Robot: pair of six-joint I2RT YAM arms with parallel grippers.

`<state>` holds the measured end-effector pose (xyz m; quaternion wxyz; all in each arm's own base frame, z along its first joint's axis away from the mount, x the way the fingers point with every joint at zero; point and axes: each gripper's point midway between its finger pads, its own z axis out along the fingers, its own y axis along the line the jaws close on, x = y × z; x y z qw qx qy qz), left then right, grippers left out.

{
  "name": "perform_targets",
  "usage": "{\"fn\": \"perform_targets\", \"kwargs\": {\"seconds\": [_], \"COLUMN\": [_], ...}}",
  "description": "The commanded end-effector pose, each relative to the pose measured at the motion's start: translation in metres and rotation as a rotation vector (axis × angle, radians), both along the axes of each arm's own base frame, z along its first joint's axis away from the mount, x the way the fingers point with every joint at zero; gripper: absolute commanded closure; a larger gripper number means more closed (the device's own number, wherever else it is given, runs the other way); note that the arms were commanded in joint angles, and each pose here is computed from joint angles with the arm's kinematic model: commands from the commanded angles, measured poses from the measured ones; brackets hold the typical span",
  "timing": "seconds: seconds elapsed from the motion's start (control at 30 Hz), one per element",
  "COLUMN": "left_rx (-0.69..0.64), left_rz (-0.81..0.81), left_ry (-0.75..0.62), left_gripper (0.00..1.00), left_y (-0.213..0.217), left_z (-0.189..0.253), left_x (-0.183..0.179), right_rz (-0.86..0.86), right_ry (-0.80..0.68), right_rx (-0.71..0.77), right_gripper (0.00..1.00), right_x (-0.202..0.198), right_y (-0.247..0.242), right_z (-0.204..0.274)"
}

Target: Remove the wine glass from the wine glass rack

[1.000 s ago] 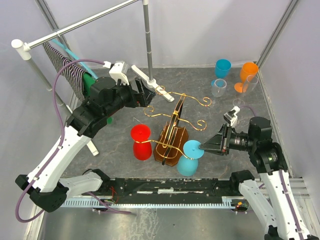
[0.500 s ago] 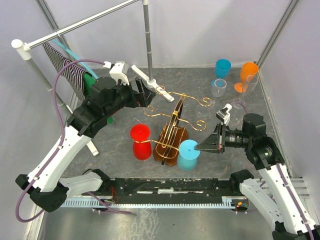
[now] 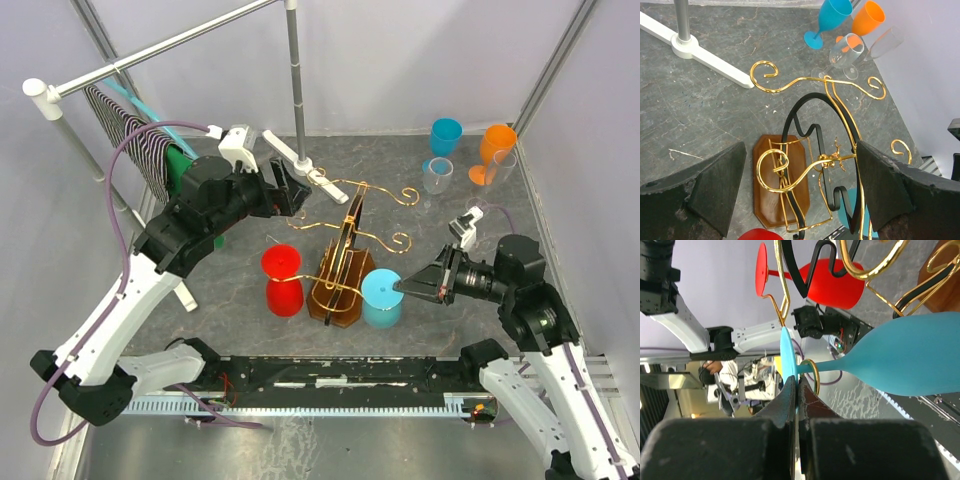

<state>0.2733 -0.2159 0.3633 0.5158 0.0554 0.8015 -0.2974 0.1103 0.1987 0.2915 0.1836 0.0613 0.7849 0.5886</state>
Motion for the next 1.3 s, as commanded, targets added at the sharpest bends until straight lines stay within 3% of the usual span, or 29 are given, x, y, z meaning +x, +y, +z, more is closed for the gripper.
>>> {"fn": "perform_targets", "kwargs": {"seconds": [0.0, 0.33, 0.77, 1.27], "left_rx": [-0.064, -0.067, -0.047, -0.053], "left_rz": [0.004, 0.008, 0.033, 0.021], "left_ry": [-0.055, -0.066, -0.089, -0.081], "left_gripper": [0.03, 0.03, 0.02, 0.01], "left_y": [0.002, 0.005, 0.015, 0.012], "left_z": [0.023, 0.025, 0.028, 0.024], "left_x": [-0.003, -0.006, -0.009, -0.010], "right_rz": [-0.163, -0.232, -0.382, -0.456], "right_ry": [-0.102, -0.090, -0.196, -0.219], "right_rx": [0.014, 0.114, -0.028, -0.017], "right_gripper": [1.00, 0.99, 0.99, 1.00], "right_x": [0.019, 0.030, 0.056, 0.128], "right_y": [-0.011, -0.011, -0.030, -0.017], "right_z": [0.027, 0.040, 0.026, 0.011]}}
